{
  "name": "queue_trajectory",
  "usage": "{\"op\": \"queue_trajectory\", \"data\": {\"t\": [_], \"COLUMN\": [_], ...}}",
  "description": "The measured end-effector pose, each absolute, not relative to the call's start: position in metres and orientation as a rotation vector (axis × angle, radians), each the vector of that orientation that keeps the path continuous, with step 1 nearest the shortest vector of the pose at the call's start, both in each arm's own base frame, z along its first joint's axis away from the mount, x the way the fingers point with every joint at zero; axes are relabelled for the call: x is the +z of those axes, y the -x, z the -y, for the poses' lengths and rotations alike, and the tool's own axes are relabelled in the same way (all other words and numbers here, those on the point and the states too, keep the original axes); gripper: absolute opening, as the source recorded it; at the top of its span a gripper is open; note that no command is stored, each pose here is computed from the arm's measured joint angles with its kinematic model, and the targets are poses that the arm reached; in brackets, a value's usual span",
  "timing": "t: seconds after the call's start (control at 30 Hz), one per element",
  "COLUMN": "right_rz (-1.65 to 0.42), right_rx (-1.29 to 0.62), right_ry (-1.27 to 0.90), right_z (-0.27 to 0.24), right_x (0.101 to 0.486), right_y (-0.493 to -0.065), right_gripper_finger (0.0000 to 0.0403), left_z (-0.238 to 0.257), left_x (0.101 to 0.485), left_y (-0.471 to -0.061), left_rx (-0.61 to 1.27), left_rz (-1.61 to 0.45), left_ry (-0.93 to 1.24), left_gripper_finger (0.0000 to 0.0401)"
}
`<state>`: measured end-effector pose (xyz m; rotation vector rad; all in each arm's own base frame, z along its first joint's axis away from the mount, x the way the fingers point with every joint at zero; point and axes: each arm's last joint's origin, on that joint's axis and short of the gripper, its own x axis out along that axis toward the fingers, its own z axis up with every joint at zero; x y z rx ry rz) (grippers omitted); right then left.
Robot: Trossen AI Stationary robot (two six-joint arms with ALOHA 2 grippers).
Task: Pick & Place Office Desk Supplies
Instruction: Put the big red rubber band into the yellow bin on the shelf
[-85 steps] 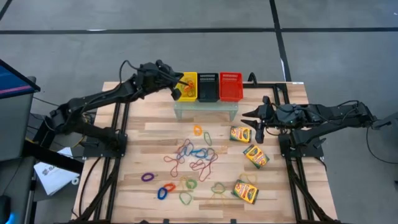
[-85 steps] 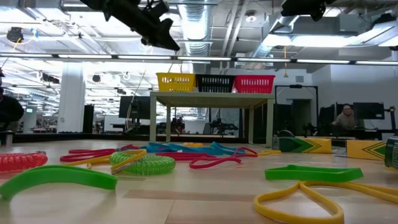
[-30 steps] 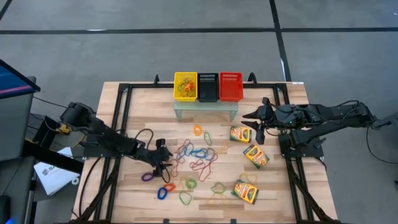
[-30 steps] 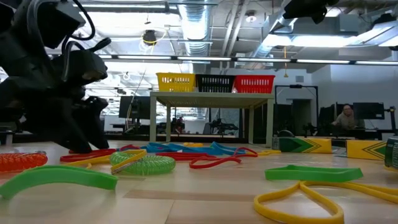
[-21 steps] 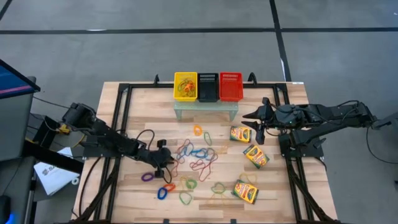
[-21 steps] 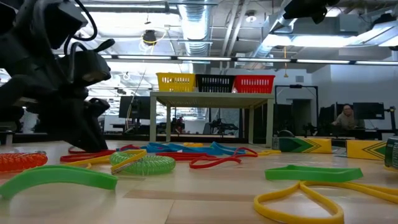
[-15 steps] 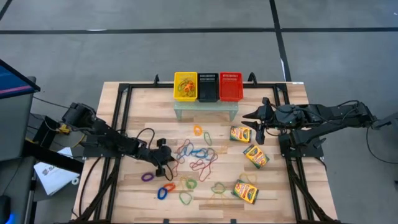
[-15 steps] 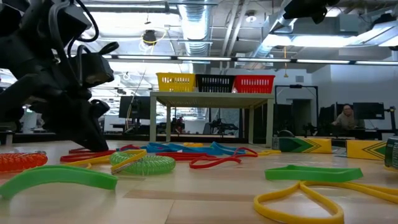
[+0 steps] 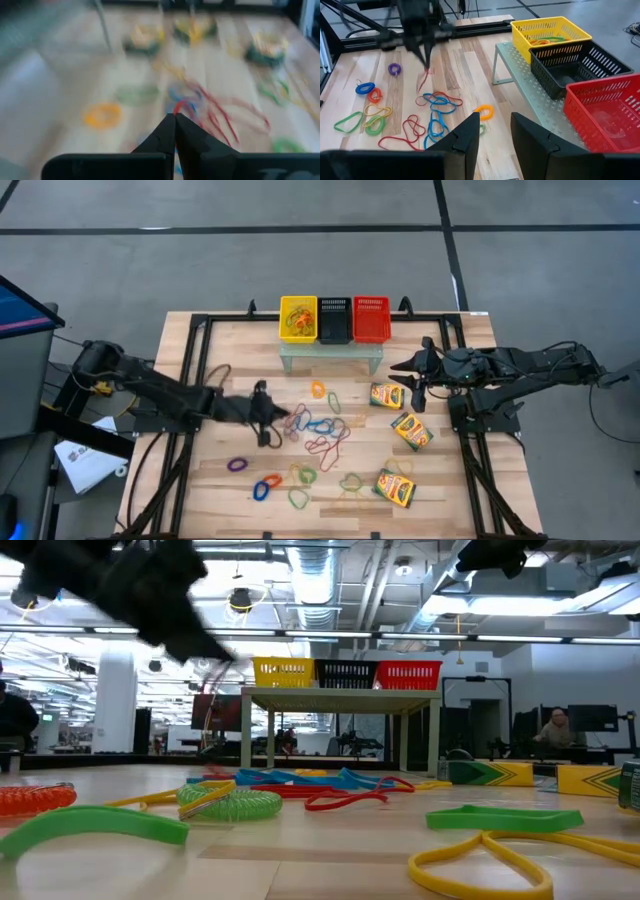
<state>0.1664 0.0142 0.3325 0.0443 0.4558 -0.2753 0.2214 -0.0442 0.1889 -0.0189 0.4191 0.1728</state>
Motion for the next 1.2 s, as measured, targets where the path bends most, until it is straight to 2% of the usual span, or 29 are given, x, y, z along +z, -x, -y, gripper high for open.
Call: {"op": "queue_trajectory", "data": {"t": [0.4, 0.57, 0.83, 1.2], "right_rz": [-0.458, -0.459, -0.459, -0.46], "right_rx": [-0.261, -0.257, -0.257, -0.256], "right_ry": [-0.077, -0.078, -0.078, -0.072], "right_z": [-0.015, -0.015, -0.015, -0.015], "right_x": [0.332, 0.332, 0.332, 0.332], "right_y": [-0.166, -0.166, -0.166, -0.166], "right_gripper_finger": [0.0108, 0.0108, 0.0108, 0.0108], "left_z": [-0.045, -0.088, -0.126, -0.152], "left_x": [0.293, 0.317, 0.31, 0.296], "left_y": [-0.244, -0.237, -0.228, -0.243], "left_rx": [0.504, 0.616, 0.681, 0.685], "left_rz": [-0.195, -0.195, -0.246, -0.314], "left_ry": [-0.287, -0.292, -0.269, -0.251], "left_gripper_finger": [0.0, 0.0, 0.0, 0.0]}}
